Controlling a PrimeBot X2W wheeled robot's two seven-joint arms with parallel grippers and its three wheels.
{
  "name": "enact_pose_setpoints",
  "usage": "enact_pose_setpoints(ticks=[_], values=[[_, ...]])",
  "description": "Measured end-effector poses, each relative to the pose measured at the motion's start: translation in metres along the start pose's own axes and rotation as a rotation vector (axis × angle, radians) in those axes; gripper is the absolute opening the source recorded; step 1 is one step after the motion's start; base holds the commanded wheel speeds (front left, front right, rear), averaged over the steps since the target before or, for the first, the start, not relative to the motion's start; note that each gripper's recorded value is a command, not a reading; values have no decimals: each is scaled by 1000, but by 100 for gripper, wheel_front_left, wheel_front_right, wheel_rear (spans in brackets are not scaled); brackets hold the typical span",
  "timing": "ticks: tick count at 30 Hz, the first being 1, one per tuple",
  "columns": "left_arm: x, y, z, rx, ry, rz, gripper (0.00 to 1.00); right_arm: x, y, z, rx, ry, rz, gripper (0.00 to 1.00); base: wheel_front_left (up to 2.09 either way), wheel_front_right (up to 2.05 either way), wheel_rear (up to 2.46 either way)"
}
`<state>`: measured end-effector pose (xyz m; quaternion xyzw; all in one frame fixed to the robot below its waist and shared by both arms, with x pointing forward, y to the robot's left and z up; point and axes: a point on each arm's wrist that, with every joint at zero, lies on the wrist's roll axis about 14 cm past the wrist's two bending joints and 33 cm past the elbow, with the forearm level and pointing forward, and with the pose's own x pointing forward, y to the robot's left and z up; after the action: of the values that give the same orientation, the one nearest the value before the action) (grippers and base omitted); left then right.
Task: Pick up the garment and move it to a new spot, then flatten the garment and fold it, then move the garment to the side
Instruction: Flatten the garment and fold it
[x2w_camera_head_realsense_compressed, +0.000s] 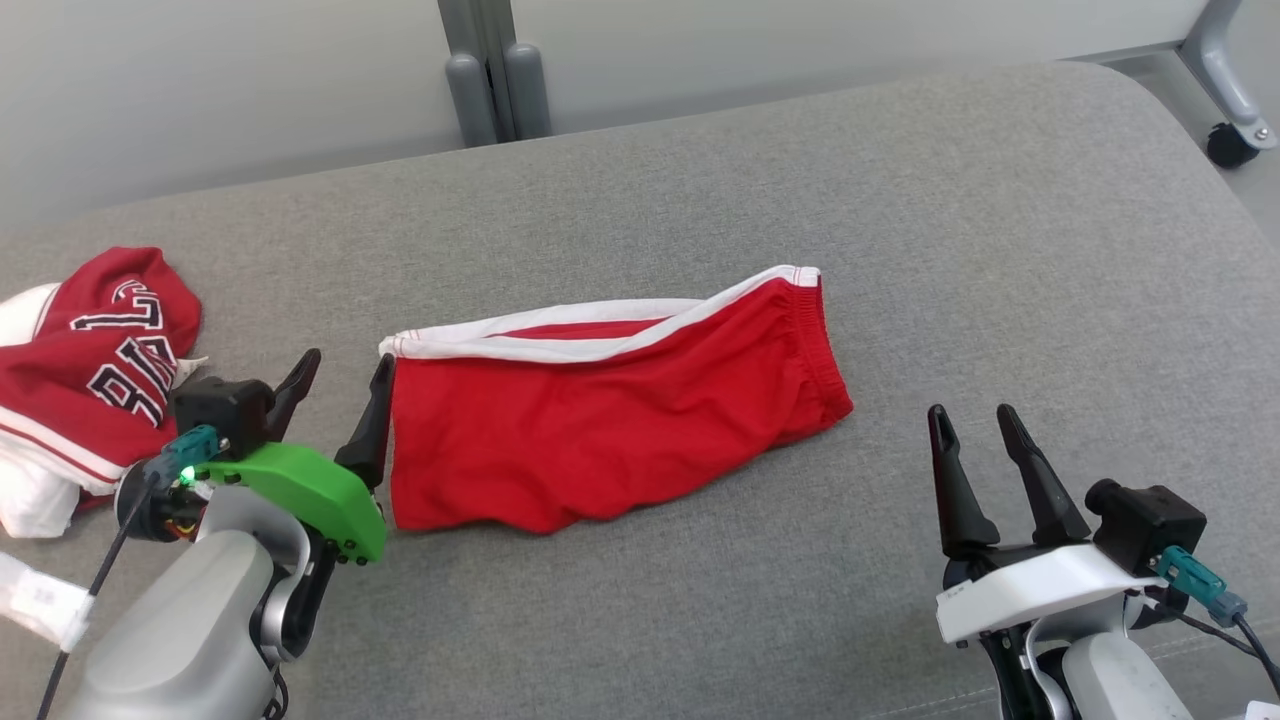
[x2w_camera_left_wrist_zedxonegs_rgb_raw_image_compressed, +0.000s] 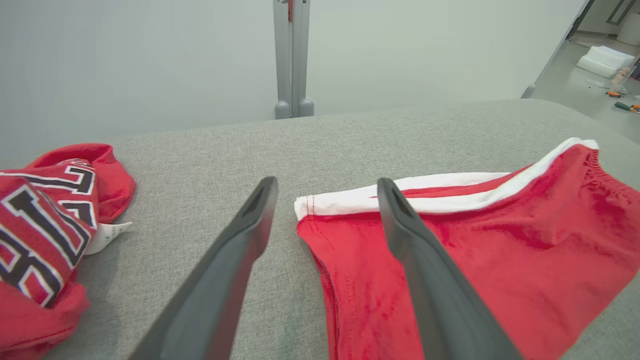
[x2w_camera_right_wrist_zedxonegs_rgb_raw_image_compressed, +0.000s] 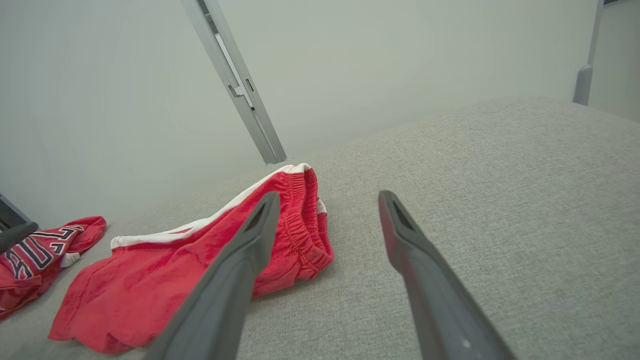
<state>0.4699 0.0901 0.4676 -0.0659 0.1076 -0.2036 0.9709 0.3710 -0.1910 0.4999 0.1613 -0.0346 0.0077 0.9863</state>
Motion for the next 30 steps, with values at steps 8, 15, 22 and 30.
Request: enact_pose_setpoints(ticks=[8,15,22,30], values=[[-33,18,33,-8,-179,117,100,3,15,6,-4,-19,48,100,0,0,0],[-73,33,50,7,-304,226,100,1,26,10,-13,-29,85,100,0,0,0],[-111,41,42,15,-341,311,100,-2,30,12,-31,-33,107,100,0,0,0],[-139,40,21,33,-317,357,100,-11,25,7,-36,-17,92,100,0,0,0]])
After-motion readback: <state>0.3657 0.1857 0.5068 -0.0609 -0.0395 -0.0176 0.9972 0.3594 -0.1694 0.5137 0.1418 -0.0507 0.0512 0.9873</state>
